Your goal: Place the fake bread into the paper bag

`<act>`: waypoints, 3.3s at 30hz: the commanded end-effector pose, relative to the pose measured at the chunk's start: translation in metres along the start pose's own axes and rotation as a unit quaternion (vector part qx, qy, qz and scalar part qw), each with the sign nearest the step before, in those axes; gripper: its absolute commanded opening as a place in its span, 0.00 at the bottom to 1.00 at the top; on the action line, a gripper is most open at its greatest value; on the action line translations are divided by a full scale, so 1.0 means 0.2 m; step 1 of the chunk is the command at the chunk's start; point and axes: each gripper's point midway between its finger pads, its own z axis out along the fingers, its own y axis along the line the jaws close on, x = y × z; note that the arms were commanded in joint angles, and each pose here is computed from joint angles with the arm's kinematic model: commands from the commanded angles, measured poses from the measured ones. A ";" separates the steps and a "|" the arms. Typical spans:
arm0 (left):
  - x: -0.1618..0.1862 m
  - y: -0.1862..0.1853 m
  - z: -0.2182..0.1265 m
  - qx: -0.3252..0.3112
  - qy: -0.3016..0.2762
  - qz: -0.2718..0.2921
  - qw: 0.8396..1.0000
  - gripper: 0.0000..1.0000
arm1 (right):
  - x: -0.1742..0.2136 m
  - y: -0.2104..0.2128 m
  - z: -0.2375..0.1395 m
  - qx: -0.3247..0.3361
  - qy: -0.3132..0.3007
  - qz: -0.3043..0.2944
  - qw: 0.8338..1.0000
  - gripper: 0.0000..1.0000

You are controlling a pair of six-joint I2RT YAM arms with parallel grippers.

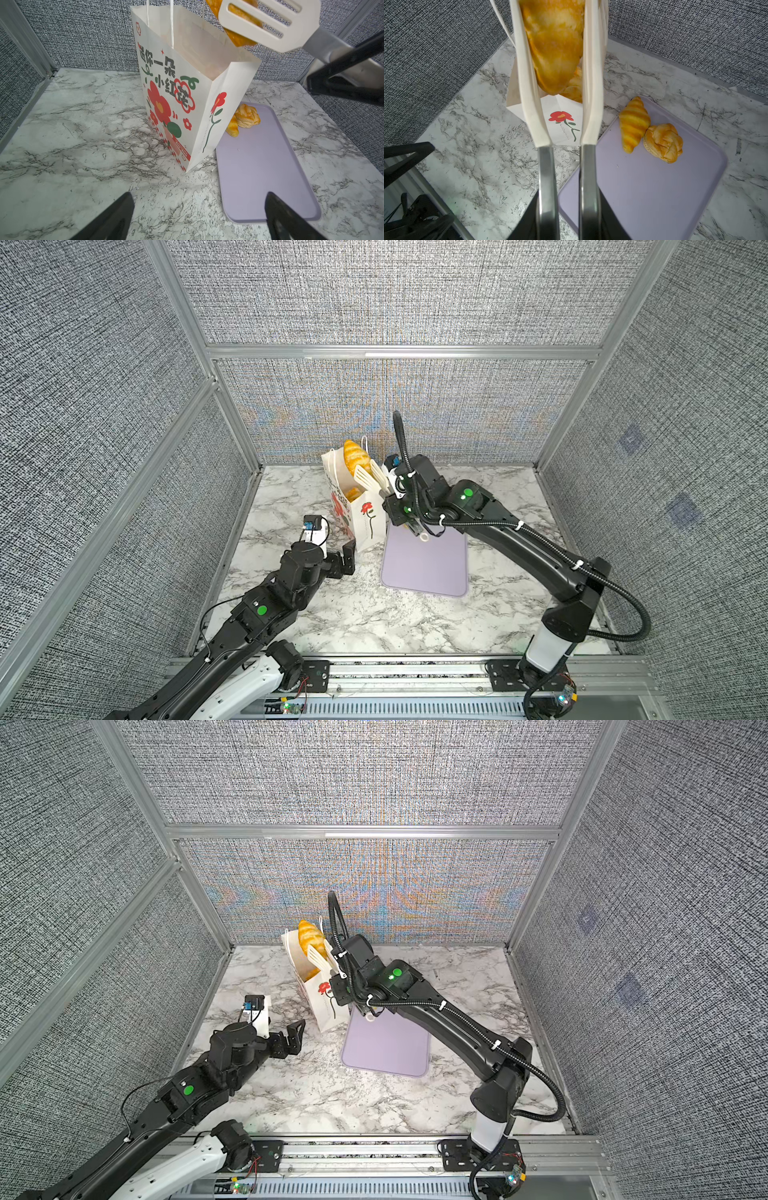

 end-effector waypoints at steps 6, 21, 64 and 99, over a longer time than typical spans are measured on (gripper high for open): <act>0.05 0.00 0.02 0.002 0.009 -0.009 1.000 1.00 | -0.05 0.00 0.03 0.007 -0.009 -0.003 1.000 0.37; 0.05 0.00 0.02 0.007 0.008 -0.013 1.000 1.00 | -0.04 -0.02 0.03 0.017 -0.005 -0.007 1.000 0.49; 0.01 -0.09 0.03 0.057 -0.022 -0.028 0.998 0.99 | 0.10 -0.29 -0.21 0.075 -0.031 0.026 0.996 0.55; 0.22 -0.24 0.17 0.102 0.033 -0.044 0.993 0.99 | 0.75 -0.76 0.06 0.196 0.131 0.083 0.968 0.56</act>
